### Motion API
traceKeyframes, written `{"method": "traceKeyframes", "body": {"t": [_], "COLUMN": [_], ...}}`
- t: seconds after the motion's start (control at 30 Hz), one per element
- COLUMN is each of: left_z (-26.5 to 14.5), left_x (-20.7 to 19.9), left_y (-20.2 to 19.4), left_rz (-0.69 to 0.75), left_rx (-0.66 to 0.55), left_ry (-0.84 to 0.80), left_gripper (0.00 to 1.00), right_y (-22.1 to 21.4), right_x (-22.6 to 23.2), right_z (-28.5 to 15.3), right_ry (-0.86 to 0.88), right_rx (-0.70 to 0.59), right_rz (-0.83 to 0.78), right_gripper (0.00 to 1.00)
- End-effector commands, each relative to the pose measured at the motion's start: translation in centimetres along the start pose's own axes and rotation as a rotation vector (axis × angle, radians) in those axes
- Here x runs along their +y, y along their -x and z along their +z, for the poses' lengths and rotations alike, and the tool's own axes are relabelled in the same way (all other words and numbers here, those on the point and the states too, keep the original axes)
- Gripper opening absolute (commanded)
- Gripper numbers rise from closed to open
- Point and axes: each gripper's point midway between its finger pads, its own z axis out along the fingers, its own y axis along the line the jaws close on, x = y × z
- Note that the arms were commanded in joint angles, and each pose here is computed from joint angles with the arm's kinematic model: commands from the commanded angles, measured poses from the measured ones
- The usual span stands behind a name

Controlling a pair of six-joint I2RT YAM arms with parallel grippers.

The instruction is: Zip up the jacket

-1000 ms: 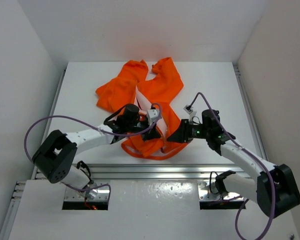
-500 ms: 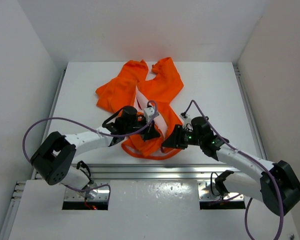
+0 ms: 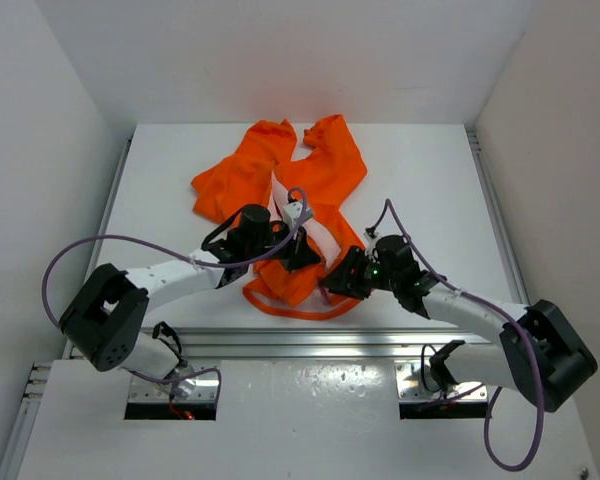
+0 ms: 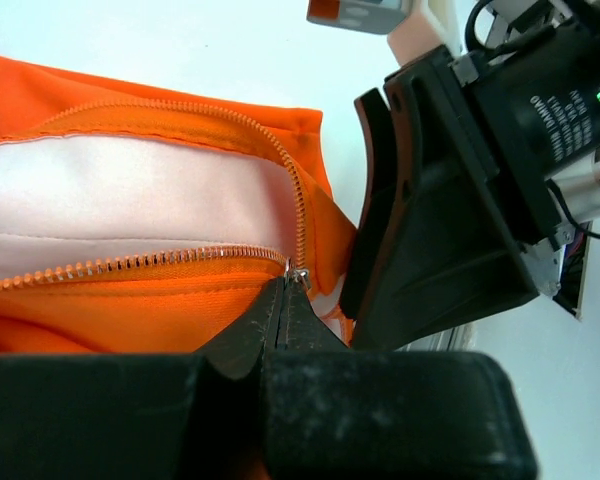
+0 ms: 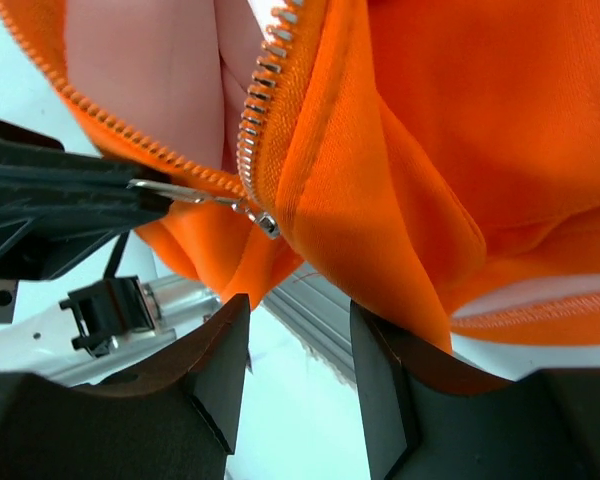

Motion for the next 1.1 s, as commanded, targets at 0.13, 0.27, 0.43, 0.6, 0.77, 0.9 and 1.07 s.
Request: {"method": "traceKeyframes", "body": {"t": [0.13, 0.27, 0.43, 0.6, 0.77, 0.9, 1.07], "left_z": [0.0, 0.1, 0.0, 0.1, 0.0, 0.0, 0.0], "left_x": [-0.3, -0.4, -0.1, 0.0, -0.4, -0.4, -0.5], "left_y": [3.3, 3.4, 4.3, 5.0, 5.1, 5.3, 5.3], "left_rz": [-0.017, -0.034, -0.056, -0.076, -0.101, -0.107, -0.118], "left_rx": [-0.085, -0.082, -0.107, -0.115, -0.119, -0.126, -0.126], "left_ry": [-0.029, -0.040, -0.048, -0.052, -0.068, -0.071, -0.071], "left_gripper": [0.00, 0.00, 0.00, 0.00, 0.00, 0.00, 0.00], "right_y": [1.2, 1.4, 0.9, 0.4, 0.4, 1.5, 3.1], "right_x": [3.3, 4.2, 3.7, 2.4, 1.8, 0.8, -1.0], "right_z": [0.9, 0.5, 0.6, 0.8, 0.9, 1.0, 0.6], "right_ry": [0.126, 0.154, 0.131, 0.082, 0.055, 0.017, -0.033], "right_rx": [-0.052, -0.077, -0.068, -0.056, -0.067, -0.111, -0.145], "right_rz": [-0.039, -0.079, -0.018, 0.073, 0.083, 0.088, 0.125], "right_gripper": [0.45, 0.45, 0.52, 0.59, 0.59, 0.48, 0.32]}}
